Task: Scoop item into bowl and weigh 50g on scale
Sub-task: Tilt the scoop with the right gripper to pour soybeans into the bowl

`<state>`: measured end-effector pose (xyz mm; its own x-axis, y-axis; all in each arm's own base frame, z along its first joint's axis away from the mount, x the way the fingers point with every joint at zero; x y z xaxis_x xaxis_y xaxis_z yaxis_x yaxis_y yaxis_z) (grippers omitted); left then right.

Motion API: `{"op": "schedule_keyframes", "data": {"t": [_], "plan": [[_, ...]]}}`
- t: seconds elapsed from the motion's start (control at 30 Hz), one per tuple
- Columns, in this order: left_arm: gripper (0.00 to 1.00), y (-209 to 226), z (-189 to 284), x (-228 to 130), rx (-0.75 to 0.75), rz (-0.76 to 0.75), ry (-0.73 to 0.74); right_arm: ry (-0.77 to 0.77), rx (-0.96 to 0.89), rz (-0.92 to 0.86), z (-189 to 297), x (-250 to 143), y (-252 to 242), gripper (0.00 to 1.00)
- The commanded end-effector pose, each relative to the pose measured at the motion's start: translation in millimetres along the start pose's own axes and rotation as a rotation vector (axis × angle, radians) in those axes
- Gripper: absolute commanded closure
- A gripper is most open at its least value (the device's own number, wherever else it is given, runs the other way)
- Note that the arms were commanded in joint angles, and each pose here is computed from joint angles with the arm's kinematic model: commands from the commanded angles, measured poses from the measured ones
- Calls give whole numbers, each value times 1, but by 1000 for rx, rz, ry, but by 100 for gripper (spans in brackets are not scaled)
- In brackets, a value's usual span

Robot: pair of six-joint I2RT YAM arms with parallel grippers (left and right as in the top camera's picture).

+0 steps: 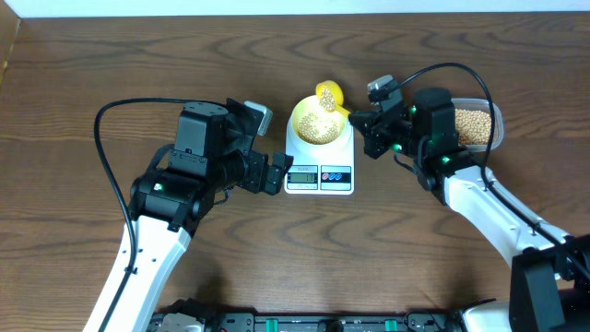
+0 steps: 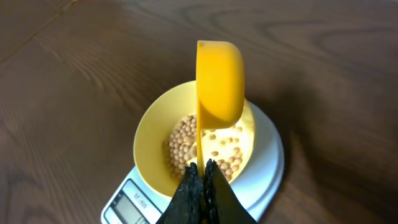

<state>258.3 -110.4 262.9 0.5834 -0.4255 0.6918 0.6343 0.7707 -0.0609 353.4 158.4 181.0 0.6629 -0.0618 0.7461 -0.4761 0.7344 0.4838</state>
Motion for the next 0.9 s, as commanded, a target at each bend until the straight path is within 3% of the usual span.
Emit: {"op": "schedule_keyframes", "data": {"t": [0.0,0.87], "plan": [[1,-1,-1,0,-11,-10,1,-48,-12,94,10,13,10,99],[1,-1,-1,0,-11,-10,2,-57,-35,441,16,17,13,99]]}}
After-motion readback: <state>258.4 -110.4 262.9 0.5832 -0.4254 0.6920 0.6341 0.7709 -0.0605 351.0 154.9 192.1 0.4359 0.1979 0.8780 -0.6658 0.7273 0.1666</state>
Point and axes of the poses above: each gripper's point midway between its finger pads, its own z axis back along the fingers, its own y axis along the line the jaws close on, x = y × z, the point moved 7 cm from there along z, back along the fingers, and after that the axes turned 15 degrees about -z, right-handed, at the moved point
